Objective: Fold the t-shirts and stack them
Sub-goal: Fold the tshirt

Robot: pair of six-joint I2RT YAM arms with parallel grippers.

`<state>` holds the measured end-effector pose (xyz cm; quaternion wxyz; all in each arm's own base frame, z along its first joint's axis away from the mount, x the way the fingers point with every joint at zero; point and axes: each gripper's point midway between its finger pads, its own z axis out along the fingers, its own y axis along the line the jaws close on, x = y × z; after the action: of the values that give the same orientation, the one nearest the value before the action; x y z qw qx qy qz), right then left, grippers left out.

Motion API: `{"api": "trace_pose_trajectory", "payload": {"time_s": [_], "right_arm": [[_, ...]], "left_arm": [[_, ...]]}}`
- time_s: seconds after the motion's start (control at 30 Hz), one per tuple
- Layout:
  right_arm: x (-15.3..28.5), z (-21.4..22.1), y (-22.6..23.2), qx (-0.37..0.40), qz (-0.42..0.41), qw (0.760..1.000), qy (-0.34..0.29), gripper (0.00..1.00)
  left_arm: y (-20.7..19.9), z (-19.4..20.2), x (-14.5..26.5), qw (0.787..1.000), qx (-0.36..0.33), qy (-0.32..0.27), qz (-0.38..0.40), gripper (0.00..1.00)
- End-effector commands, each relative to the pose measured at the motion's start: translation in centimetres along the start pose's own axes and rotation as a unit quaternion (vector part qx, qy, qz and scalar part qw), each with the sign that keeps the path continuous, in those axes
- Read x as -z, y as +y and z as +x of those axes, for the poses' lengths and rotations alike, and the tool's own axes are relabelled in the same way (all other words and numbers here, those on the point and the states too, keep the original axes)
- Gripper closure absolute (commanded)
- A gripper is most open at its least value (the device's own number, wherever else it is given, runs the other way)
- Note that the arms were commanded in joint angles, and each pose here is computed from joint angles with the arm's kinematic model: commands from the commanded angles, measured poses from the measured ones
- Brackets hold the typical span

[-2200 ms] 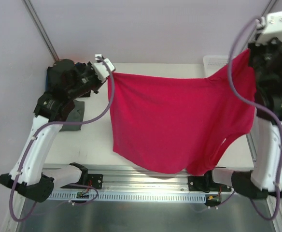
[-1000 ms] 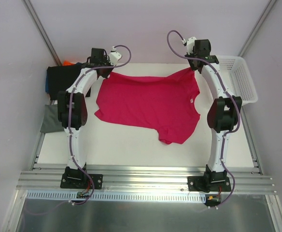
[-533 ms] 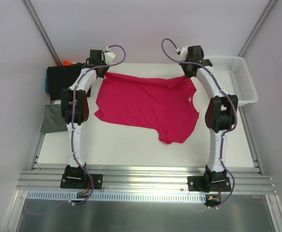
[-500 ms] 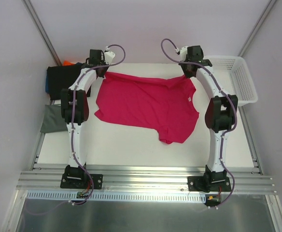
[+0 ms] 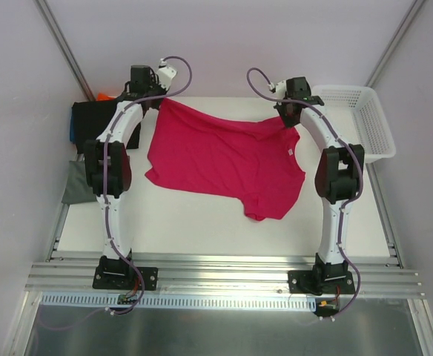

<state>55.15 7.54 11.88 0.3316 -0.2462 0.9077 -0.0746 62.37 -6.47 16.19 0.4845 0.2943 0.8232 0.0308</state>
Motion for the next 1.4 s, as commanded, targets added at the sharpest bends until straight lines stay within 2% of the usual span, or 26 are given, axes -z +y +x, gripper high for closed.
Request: {"api": "trace_pose_trajectory", "payload": {"time_s": [0.0,0.13,0.23,0.63,0.93,1.2,1.37], "right_arm": [[4.4,-2.7,-2.2,-0.016,0.021,0.999,-0.048,0.99],[4.9,-2.2,-2.9,-0.026,0.026,0.998,-0.044,0.99],[5.4,-2.0,-3.3,-0.028,0.025,0.998,-0.047,0.99],[5.3,-1.6,-1.9,-0.037,0.002,0.998,-0.04,0.99],[6.3,-2.2,-2.0,-0.046,0.002,0.998,-0.05,1.0],[7.6,-2.1,-1.6,-0.053,-0.005,0.997,-0.053,1.0],[8.3,-1.9,-1.3,-0.056,-0.012,0.997,-0.055,1.0]], "left_arm": [[0.9,-6.9,5.1,0.993,-0.061,-0.096,0.012,1.0],[0.5,-7.5,6.2,0.989,-0.096,-0.11,0.027,1.0],[-0.4,-6.9,6.5,0.989,-0.094,-0.104,0.044,1.0],[-3.7,-0.9,5.6,0.986,-0.114,-0.053,0.105,1.0],[-3.6,0.3,6.9,0.985,-0.113,-0.044,0.125,1.0],[-5.9,2.3,9.3,0.981,-0.089,-0.009,0.174,1.0],[-6.1,3.1,9.8,0.981,-0.083,0.016,0.177,1.0]]}}
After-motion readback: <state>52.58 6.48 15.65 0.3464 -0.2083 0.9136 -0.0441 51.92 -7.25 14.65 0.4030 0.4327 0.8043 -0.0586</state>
